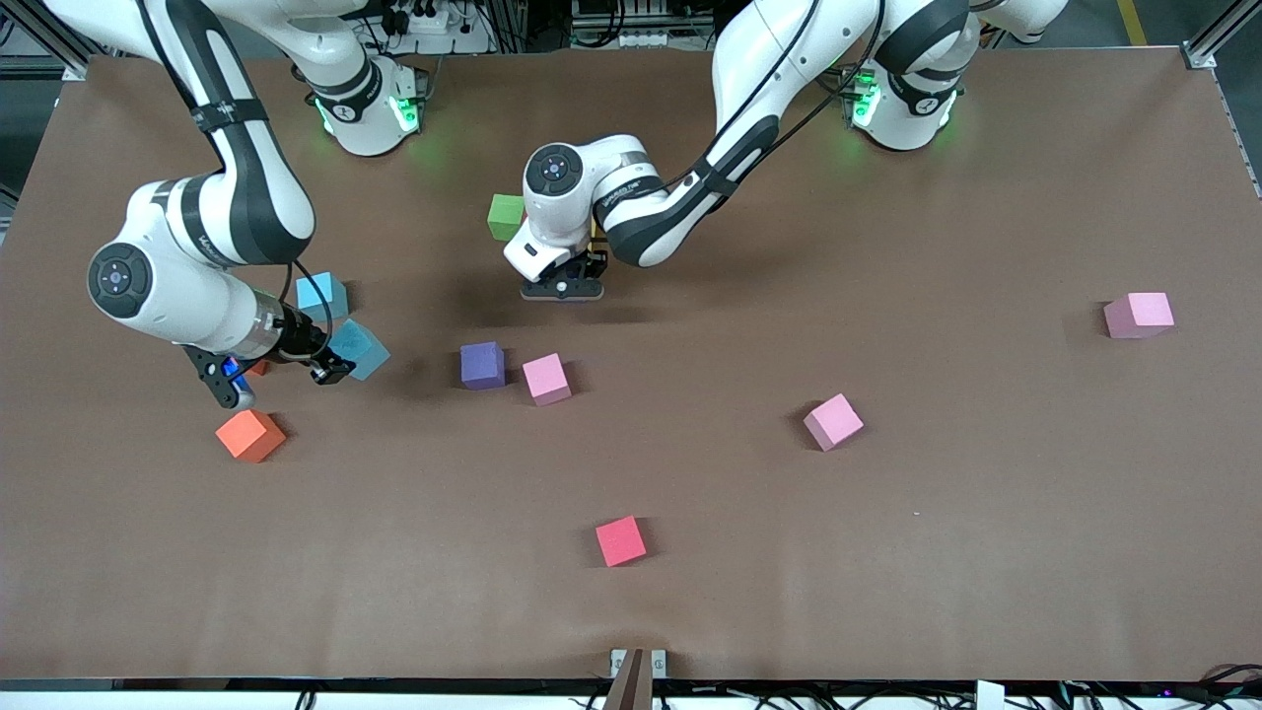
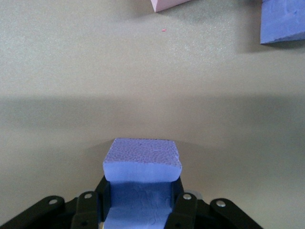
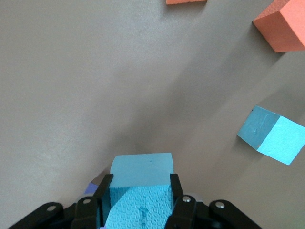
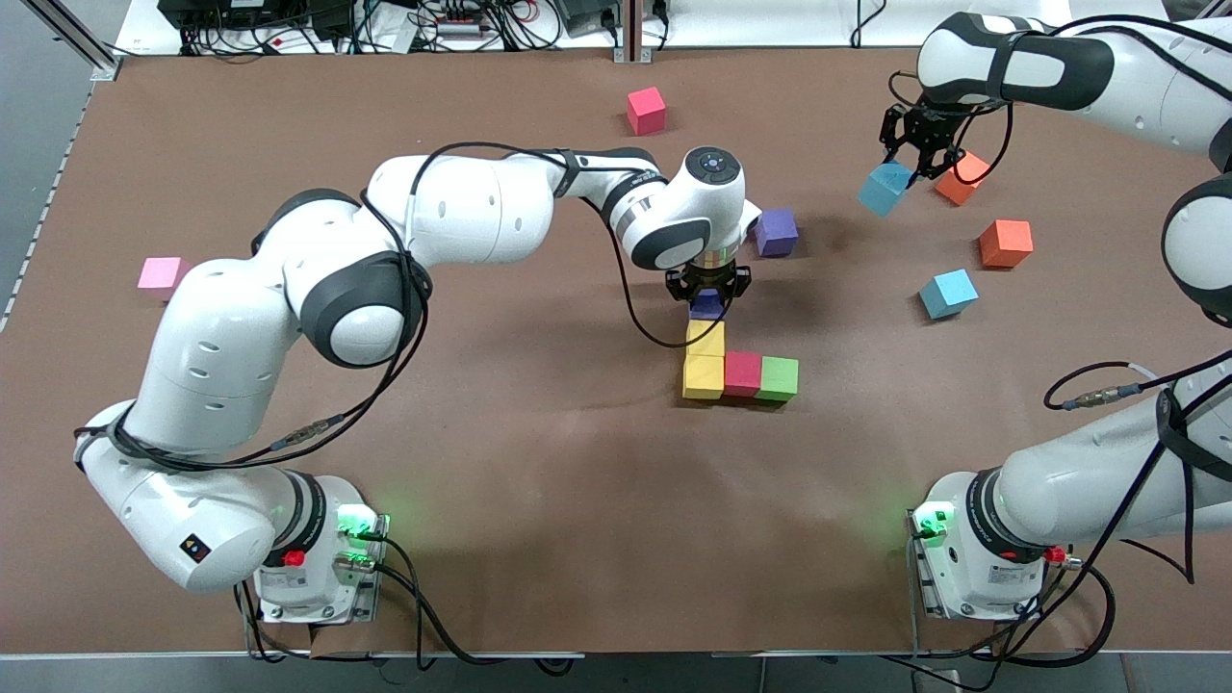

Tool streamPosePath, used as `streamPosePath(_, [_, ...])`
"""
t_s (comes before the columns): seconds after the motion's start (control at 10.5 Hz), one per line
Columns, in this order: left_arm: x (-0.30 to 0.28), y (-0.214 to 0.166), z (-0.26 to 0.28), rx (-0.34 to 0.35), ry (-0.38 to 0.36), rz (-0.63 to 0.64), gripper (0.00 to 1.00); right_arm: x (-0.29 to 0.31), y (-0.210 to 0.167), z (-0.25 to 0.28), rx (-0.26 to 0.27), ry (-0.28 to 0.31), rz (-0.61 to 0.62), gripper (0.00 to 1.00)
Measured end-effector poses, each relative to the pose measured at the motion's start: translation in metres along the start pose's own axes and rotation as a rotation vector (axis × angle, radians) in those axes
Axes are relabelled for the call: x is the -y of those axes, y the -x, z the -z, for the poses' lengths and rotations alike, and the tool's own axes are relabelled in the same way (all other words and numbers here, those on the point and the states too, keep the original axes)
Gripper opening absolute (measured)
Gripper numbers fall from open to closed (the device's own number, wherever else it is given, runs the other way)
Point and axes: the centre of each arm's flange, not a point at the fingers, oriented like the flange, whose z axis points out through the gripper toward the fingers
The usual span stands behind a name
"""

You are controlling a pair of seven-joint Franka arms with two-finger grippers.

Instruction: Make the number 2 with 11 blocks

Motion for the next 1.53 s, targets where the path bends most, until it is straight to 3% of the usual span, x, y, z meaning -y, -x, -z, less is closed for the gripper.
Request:
streamPosePath(1.05, [-0.0001,0.0,-0.0005,0.0,0.0,0.002,0.52,-0.0003,0.0023,-0.0025,0.006,0.007,-0.051,0.52])
streamPosePath(1.24, [0.0005,0.0001,-0.0044,0.002,0.0,0.003,0.67,-0.0003,0.003,-0.0033,0.007,0.008,-0.059,0.52])
streamPosePath(1.43, [0.0007,0.0003,-0.0084,0.004,0.001,0.004,0.77,-0.0004,0.0031,-0.0035,0.007,0.009,-0.06,0.52])
streamPosePath(1.53, [0.0007,0.0003,-0.0088,0.004,0.002,0.004,0.77,-0.0004,0.0031,-0.0035,0.007,0.009,-0.061,0.52])
